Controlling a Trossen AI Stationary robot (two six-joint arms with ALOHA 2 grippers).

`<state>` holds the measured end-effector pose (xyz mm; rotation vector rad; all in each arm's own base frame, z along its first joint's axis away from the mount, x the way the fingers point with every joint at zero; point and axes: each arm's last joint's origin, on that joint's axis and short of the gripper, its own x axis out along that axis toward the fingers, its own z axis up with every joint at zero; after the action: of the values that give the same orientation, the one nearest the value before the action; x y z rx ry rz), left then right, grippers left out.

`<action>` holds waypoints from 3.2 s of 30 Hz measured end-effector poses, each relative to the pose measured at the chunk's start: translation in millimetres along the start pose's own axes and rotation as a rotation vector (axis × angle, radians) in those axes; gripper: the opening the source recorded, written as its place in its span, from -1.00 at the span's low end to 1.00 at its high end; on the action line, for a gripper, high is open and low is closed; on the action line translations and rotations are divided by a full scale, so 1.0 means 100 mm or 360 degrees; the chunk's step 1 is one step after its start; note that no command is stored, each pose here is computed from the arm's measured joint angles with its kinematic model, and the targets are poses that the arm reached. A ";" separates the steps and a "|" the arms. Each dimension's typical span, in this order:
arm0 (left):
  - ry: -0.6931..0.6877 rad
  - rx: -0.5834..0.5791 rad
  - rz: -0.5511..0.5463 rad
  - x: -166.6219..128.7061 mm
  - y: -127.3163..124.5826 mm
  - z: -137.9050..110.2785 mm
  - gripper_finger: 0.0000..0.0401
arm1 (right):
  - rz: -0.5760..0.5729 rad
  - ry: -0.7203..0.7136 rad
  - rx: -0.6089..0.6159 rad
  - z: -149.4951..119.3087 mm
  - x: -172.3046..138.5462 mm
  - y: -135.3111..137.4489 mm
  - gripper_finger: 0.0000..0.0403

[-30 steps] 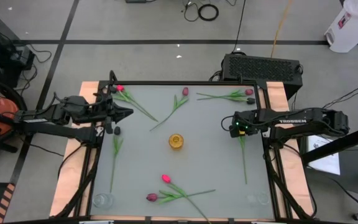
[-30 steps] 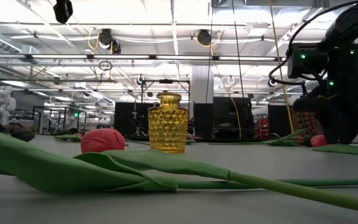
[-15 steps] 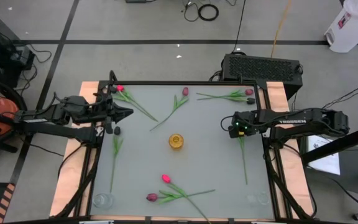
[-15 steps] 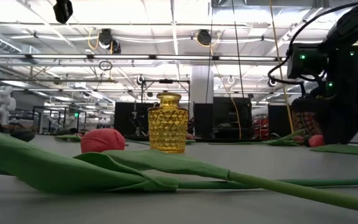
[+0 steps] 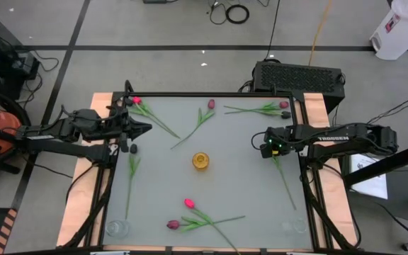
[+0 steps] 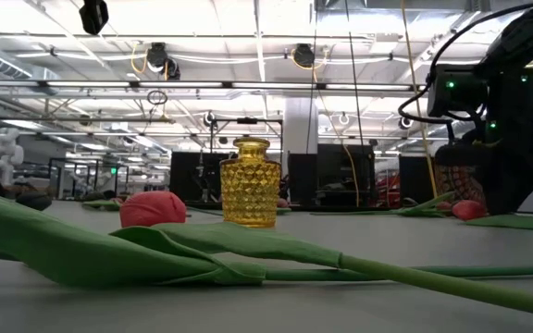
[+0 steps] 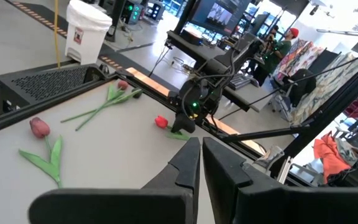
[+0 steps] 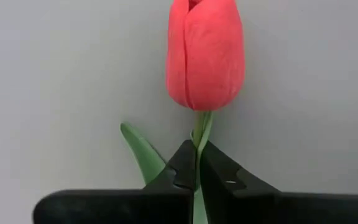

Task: Sort flowers into vase by color
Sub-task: Put the middle right pink flower into the yellow vase

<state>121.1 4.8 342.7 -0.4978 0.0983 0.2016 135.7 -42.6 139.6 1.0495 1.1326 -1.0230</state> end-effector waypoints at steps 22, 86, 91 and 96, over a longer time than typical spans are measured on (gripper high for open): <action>0.0000 -0.0001 0.0000 0.00 0.00 0.00 -0.87 | 0.0056 0.0066 -0.0050 -0.02 -0.01 0.02 -1.00; 0.0000 0.0000 0.0000 0.00 0.00 0.00 -0.87 | 0.1383 -0.1420 -0.1065 0.70 -2.72 1.68 -1.00; 0.0000 0.0000 0.0000 0.00 0.00 0.00 -0.87 | 0.1495 -0.1500 -0.1102 0.67 -2.70 1.89 -1.00; 0.0000 0.0000 0.0000 0.00 0.00 0.00 -0.87 | 0.1506 -0.1519 -0.1177 0.61 -2.62 2.04 -1.00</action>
<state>121.1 4.8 342.7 -0.4977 0.0985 0.2016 310.8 -38.4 427.9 0.2889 0.0929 -0.1864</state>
